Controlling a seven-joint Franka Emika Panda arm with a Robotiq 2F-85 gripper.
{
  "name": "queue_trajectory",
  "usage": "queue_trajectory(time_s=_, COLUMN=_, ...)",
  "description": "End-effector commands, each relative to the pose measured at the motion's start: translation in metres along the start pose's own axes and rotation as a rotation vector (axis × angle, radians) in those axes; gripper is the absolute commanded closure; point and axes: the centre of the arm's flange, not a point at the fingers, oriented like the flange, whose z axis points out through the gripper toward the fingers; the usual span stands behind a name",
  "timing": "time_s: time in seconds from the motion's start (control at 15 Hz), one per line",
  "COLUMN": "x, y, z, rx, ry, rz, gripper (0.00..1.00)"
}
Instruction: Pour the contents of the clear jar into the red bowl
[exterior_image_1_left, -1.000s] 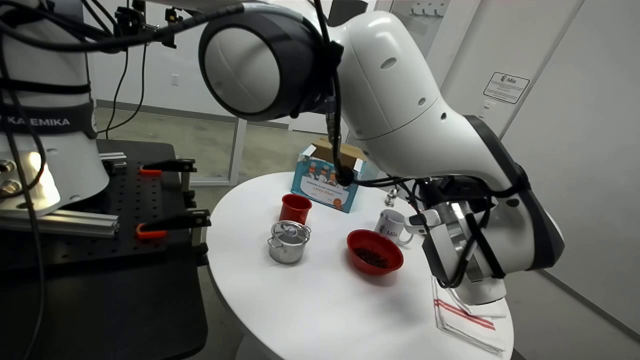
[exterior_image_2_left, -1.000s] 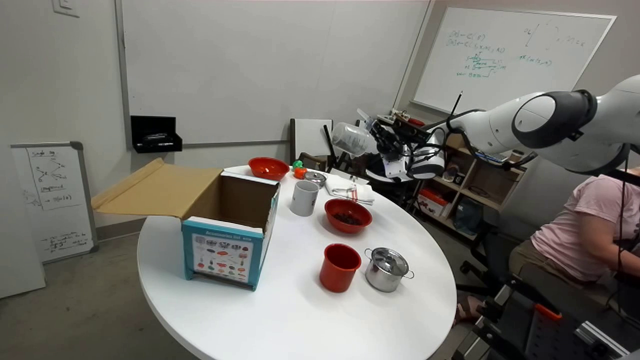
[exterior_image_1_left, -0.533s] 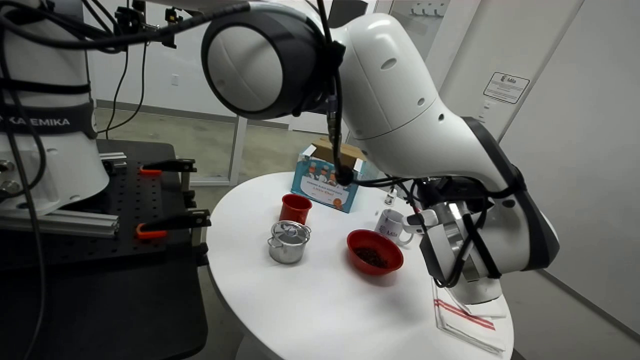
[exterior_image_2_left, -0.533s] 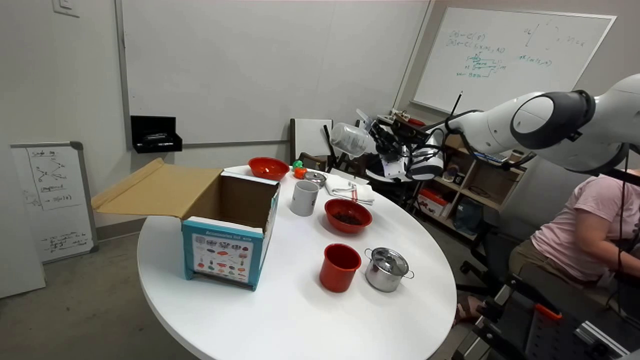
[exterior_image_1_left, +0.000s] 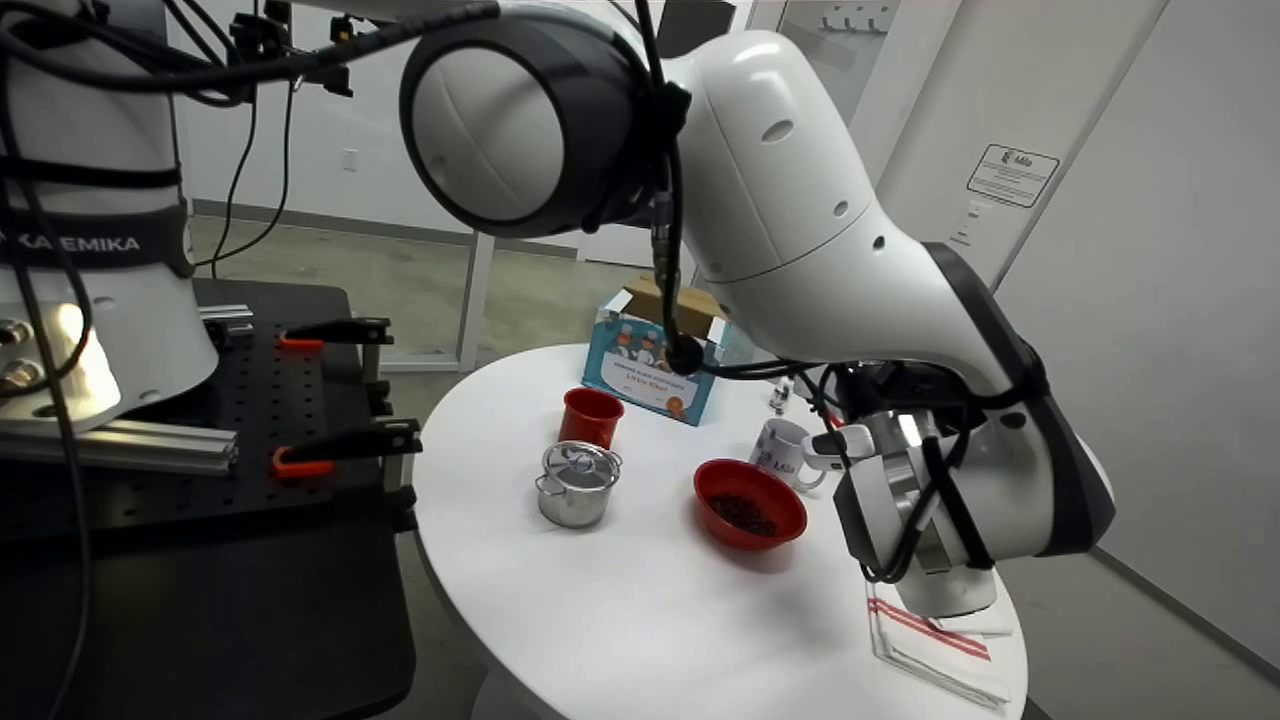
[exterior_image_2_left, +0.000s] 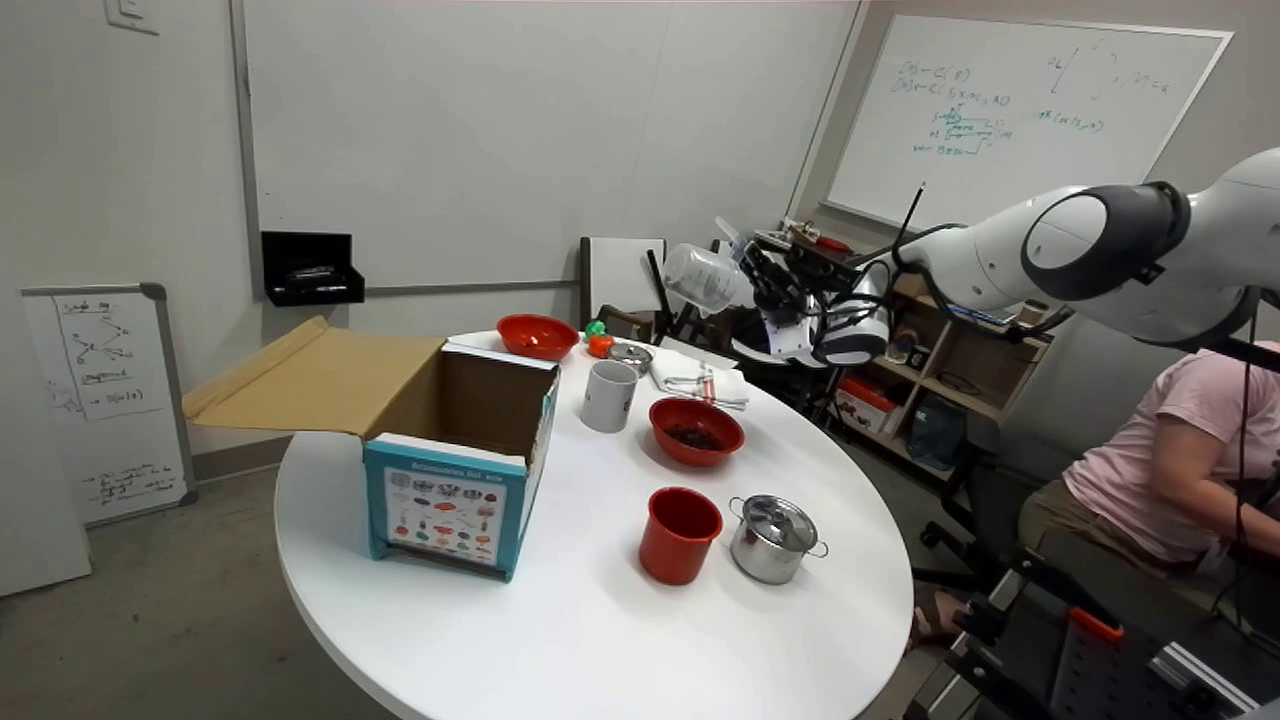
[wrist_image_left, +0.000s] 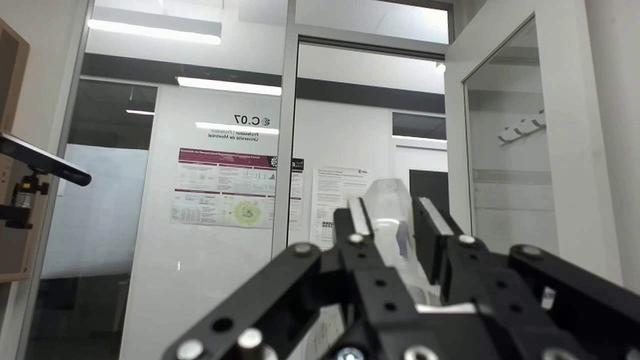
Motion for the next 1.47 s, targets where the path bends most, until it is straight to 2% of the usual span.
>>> queue_trajectory(time_s=0.0, x=0.003, y=-0.011, z=-0.013, rx=0.001, ry=-0.048, rz=-0.002, gripper=0.93)
queue_trajectory(time_s=1.4, x=0.017, y=0.004, z=-0.023, rx=0.068, ry=-0.173, rz=-0.015, gripper=0.93)
